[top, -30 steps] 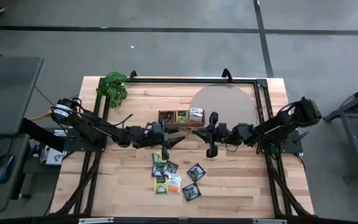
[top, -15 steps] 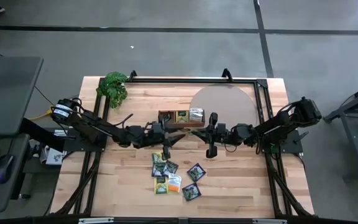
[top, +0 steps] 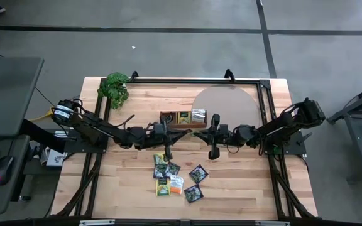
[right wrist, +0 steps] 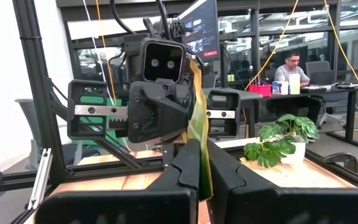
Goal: Pick & Place Tea
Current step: Put the yellow tea bag into the middle section of the wooden organizer
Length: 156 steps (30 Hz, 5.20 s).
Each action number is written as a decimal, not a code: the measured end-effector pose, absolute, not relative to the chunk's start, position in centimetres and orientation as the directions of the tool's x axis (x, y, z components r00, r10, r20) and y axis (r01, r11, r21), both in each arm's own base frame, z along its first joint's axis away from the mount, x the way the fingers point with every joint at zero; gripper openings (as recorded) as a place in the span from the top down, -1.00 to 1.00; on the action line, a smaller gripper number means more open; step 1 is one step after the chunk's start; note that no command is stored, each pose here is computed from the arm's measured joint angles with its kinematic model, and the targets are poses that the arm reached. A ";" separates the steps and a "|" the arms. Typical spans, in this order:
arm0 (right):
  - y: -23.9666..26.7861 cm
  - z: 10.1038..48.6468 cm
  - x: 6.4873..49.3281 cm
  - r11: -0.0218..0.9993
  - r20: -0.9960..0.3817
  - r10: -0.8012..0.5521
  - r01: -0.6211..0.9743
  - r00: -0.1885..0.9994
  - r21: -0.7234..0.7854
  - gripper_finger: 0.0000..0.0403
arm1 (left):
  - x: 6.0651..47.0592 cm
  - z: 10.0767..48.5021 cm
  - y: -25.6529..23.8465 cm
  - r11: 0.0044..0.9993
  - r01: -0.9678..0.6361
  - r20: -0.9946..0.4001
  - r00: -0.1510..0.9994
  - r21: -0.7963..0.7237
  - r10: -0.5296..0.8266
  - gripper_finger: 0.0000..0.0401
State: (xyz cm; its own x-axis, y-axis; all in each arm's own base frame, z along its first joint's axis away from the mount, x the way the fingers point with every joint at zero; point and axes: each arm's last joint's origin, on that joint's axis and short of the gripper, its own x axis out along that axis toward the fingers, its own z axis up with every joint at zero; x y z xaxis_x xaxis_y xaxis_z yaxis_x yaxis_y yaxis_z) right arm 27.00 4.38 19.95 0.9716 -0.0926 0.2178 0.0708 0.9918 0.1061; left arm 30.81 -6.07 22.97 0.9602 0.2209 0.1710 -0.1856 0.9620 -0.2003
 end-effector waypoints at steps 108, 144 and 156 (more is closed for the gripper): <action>5.1 18.5 29.2 0.997 -0.340 -0.037 0.058 0.940 0.054 0.95 | 32.7 20.3 2.2 0.899 -0.425 -0.708 0.602 0.109 0.370 0.36; 0.8 12.9 48.2 1.000 -0.712 -0.018 0.023 0.702 -0.002 1.00 | 20.0 14.0 1.1 0.725 -0.684 -0.760 0.513 -0.081 0.399 0.36; 0.5 13.0 48.3 0.999 -0.695 -0.003 0.027 0.719 0.024 1.00 | 20.1 14.1 1.1 0.726 -0.682 -0.756 0.522 -0.091 0.395 0.36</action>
